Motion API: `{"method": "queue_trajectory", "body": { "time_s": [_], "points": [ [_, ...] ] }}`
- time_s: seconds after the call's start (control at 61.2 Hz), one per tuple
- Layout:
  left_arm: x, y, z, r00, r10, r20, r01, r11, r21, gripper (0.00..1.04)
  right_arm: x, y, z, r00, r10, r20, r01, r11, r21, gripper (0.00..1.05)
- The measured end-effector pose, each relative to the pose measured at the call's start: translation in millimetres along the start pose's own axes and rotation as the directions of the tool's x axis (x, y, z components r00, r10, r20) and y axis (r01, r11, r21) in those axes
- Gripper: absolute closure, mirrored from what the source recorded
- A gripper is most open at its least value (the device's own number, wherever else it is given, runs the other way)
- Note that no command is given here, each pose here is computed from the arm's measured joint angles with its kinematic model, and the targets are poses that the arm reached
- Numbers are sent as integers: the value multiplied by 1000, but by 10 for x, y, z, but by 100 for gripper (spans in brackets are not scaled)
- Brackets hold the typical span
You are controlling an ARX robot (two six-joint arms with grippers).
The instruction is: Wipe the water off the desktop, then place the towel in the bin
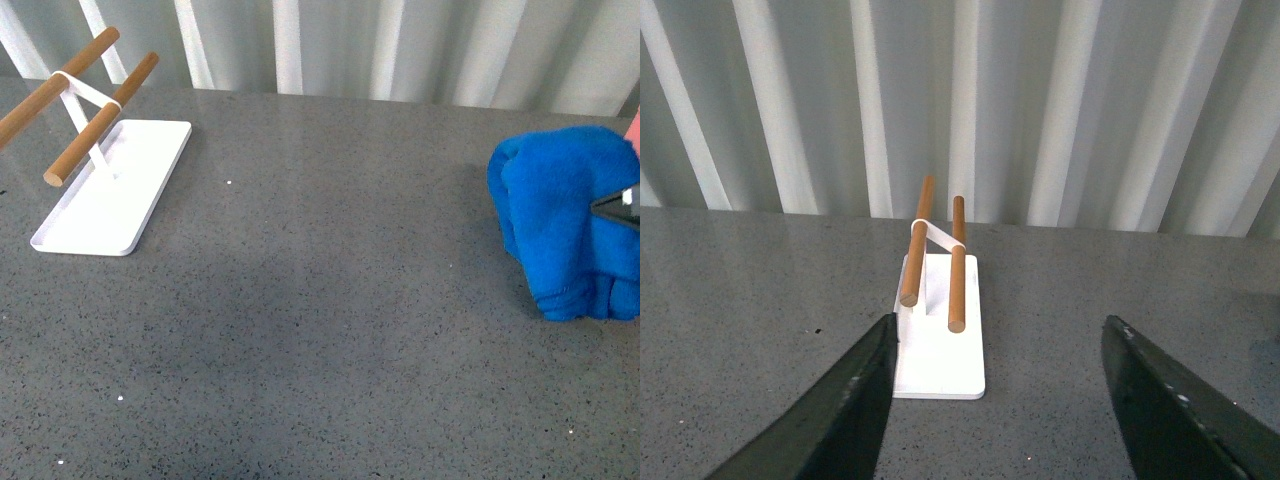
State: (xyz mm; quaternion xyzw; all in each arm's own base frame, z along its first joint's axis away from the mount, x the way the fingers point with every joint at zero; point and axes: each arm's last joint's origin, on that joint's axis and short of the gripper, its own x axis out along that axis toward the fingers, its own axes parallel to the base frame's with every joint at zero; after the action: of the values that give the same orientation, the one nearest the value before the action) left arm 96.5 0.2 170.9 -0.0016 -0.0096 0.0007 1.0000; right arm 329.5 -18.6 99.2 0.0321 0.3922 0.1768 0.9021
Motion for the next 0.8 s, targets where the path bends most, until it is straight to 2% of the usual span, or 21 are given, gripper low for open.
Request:
{"method": "queue_trajectory", "body": {
  "time_s": [0.163,0.212,0.539,0.801],
  "points": [
    [0,0,0,1000,0,0,0,1000,0,11,292,-48,-132,994,4,-107,-4,1000,2,102],
    [0,0,0,1000,0,0,0,1000,1,5,331,-52,-147,993,5,-118,-5,1000,3,102],
    [0,0,0,1000,0,0,0,1000,1,7,479,-187,-256,989,-44,-144,43,999,-10,102],
    [0,0,0,1000,0,0,0,1000,1,7,638,-284,-63,989,-102,-109,96,994,-58,102]
  ]
}}
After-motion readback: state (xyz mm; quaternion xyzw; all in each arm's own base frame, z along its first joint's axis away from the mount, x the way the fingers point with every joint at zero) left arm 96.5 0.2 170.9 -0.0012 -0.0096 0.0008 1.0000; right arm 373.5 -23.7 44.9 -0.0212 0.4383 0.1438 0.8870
